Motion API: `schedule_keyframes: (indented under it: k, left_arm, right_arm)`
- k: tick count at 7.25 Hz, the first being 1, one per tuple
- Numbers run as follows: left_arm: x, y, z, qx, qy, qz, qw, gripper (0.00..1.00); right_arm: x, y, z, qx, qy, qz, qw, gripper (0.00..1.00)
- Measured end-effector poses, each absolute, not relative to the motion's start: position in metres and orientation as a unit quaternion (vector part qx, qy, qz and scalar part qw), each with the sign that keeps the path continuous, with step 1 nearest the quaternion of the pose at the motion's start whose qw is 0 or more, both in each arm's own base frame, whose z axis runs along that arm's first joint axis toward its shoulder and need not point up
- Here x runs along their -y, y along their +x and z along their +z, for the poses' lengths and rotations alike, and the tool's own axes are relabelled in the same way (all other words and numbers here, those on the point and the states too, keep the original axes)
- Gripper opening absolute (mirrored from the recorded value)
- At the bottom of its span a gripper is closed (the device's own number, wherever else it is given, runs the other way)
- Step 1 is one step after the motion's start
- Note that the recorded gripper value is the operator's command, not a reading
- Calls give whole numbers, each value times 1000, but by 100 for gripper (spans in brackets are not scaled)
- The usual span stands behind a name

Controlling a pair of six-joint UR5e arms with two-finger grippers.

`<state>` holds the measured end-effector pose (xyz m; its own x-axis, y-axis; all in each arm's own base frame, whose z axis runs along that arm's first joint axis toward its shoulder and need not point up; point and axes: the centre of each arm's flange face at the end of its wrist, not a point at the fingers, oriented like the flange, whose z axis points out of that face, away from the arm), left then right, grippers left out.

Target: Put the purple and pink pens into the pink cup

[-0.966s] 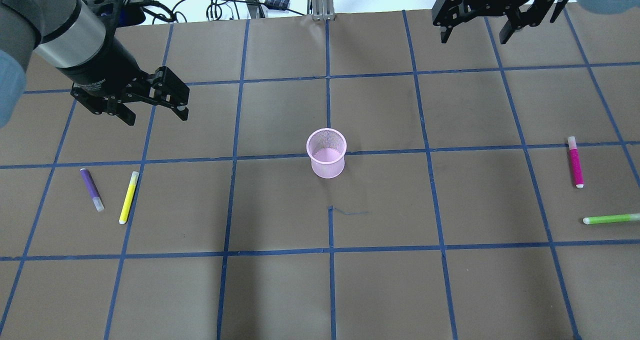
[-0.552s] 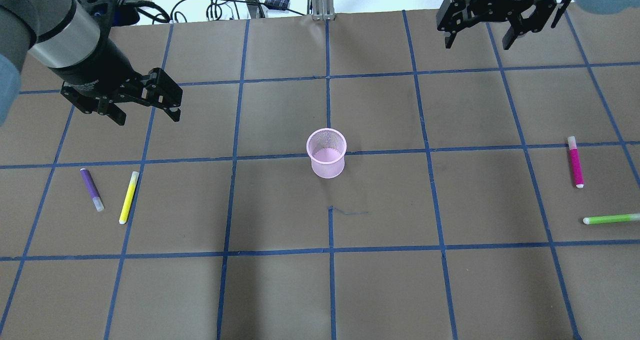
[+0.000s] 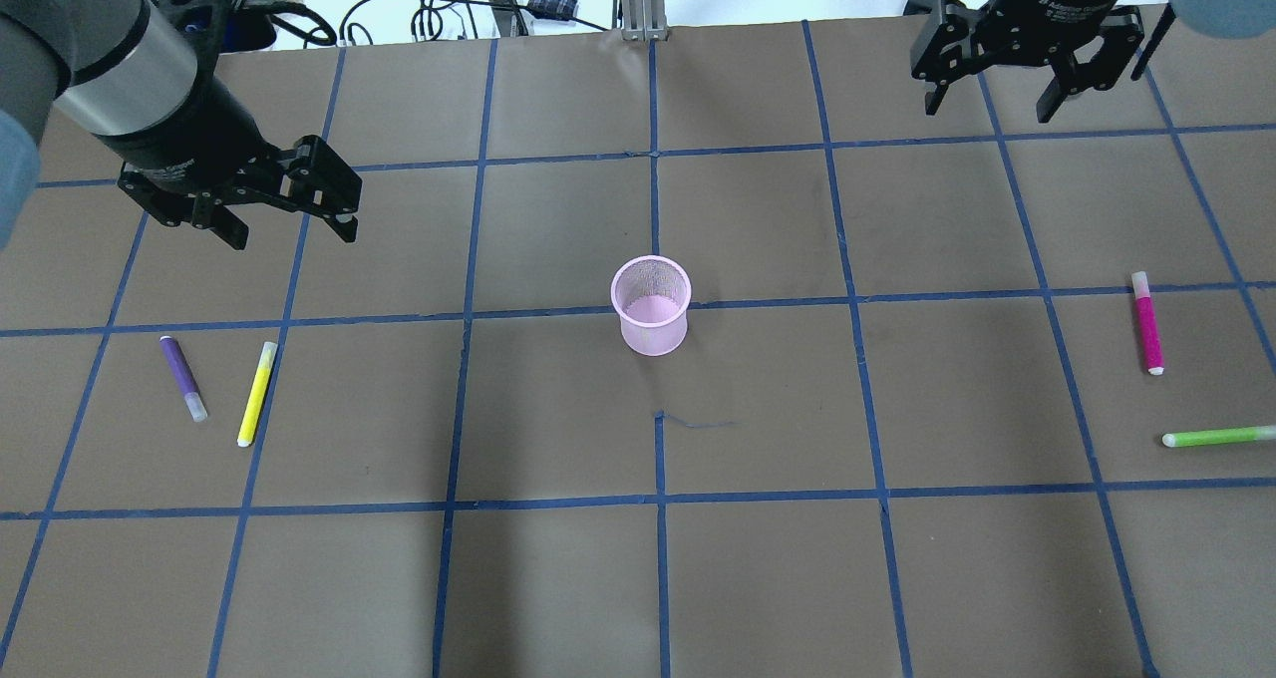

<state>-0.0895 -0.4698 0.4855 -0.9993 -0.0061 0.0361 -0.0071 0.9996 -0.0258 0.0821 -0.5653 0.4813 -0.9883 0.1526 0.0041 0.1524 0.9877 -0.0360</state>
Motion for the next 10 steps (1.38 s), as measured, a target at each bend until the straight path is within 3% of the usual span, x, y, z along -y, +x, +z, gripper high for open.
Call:
schedule_keyframes:
  k: [3, 5, 10]
  left_arm:
    - [479, -58, 473, 999, 35, 2, 8, 100]
    - [487, 0, 453, 996, 93, -16, 1, 100]
    - [495, 153, 412, 981, 193, -15, 0, 100]
  right_arm:
    - [564, 72, 477, 998, -61, 12, 4, 100]
    - [564, 4, 446, 999, -48, -13, 1, 100]
    - [488, -177, 247, 998, -45, 10, 37, 100]
